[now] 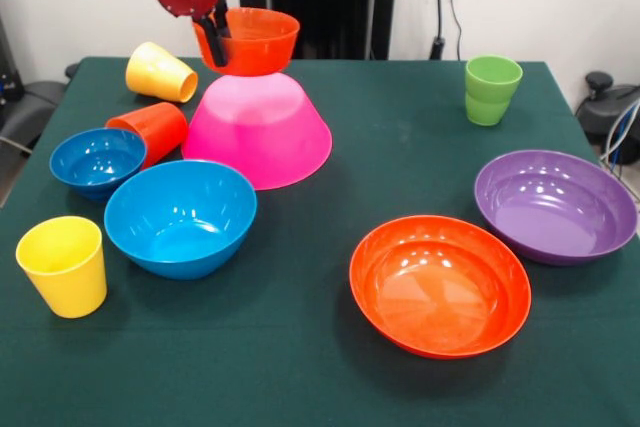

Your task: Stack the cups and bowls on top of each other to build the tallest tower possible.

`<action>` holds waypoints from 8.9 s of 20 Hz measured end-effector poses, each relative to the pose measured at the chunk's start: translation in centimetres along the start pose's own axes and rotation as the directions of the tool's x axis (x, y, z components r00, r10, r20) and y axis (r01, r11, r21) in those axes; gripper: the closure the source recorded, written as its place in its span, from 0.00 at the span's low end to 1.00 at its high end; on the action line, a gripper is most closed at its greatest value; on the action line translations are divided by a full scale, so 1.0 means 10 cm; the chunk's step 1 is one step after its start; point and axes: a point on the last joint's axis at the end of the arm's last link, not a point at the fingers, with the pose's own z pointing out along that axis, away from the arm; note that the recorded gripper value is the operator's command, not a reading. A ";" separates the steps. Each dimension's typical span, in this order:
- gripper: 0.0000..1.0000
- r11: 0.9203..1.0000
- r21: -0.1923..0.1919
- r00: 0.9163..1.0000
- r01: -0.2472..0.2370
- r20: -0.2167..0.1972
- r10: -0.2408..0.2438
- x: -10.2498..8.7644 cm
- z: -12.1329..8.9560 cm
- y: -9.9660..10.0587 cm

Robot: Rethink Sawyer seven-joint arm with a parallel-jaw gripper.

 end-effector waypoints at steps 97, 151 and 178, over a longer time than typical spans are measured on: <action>0.00 0.988 -0.143 0.991 -0.054 -0.126 0.036 0.41 0.82 0.16; 0.00 0.982 -0.160 0.989 0.102 -0.087 -0.117 0.12 -0.41 -0.79; 0.00 0.973 0.153 0.977 -0.170 0.157 0.146 -0.59 -0.38 -1.37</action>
